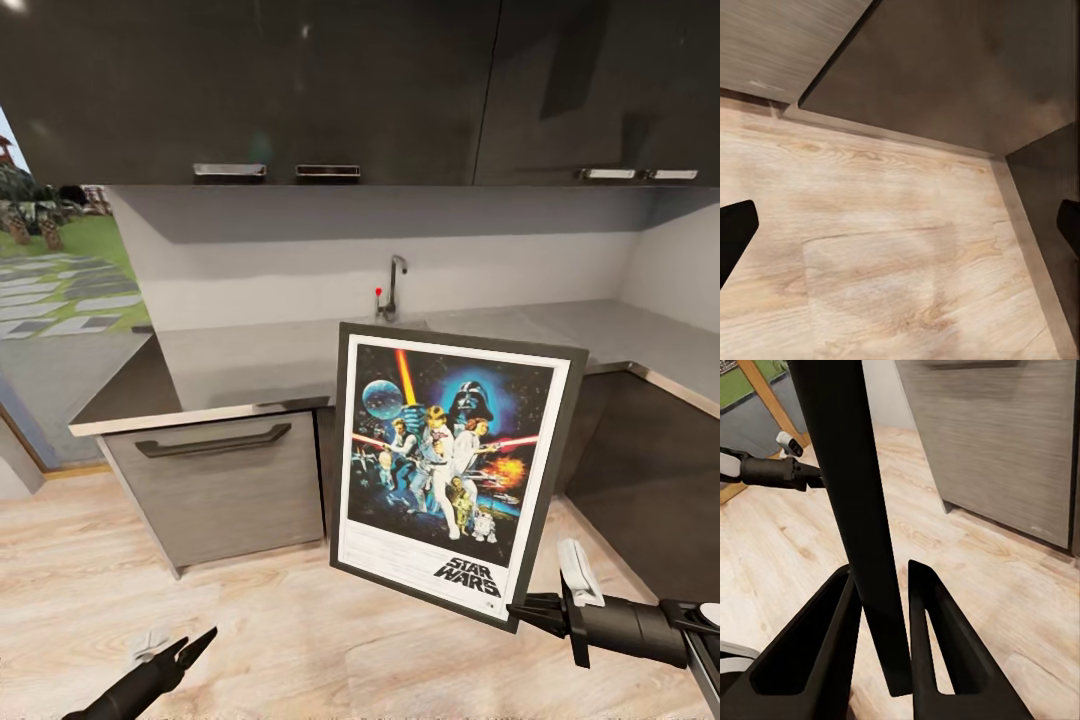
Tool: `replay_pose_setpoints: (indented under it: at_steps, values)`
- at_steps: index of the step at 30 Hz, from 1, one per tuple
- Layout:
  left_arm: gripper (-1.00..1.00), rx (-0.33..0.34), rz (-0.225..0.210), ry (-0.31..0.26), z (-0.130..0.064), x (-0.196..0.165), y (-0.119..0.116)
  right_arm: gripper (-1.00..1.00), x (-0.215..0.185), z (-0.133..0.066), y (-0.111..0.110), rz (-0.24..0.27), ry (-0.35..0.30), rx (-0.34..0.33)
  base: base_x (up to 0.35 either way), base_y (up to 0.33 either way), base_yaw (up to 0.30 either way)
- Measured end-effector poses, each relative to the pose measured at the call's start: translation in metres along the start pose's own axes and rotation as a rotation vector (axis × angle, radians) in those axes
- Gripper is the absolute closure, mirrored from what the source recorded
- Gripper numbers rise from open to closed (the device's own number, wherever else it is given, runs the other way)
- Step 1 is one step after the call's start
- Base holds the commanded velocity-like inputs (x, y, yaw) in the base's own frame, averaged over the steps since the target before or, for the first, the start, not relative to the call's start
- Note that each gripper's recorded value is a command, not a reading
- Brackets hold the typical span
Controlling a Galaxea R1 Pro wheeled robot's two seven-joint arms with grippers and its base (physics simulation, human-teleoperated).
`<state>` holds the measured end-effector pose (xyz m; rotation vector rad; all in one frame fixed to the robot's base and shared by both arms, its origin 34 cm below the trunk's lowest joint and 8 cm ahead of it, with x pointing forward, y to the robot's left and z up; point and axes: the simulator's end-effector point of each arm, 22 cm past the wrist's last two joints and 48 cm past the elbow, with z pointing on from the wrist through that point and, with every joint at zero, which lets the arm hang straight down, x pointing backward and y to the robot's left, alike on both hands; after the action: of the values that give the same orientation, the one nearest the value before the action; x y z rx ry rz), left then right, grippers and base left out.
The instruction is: Pick up the poster from the kitchen countertop and hang it on one of the wall nails in the kitchen.
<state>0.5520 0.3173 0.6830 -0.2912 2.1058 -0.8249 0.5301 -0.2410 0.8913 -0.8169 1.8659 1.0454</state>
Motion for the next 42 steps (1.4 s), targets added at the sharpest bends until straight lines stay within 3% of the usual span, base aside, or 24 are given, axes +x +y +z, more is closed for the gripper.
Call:
replay_pose_setpoints:
  at_steps: [42]
  values:
    - [-1.0, -0.041, -0.036, 0.071, -0.035, -0.003, -0.008, 1.0, -0.02, -0.01, 0.014, 0.061, 0.029, -0.009, 0.0, 0.0, 0.0]
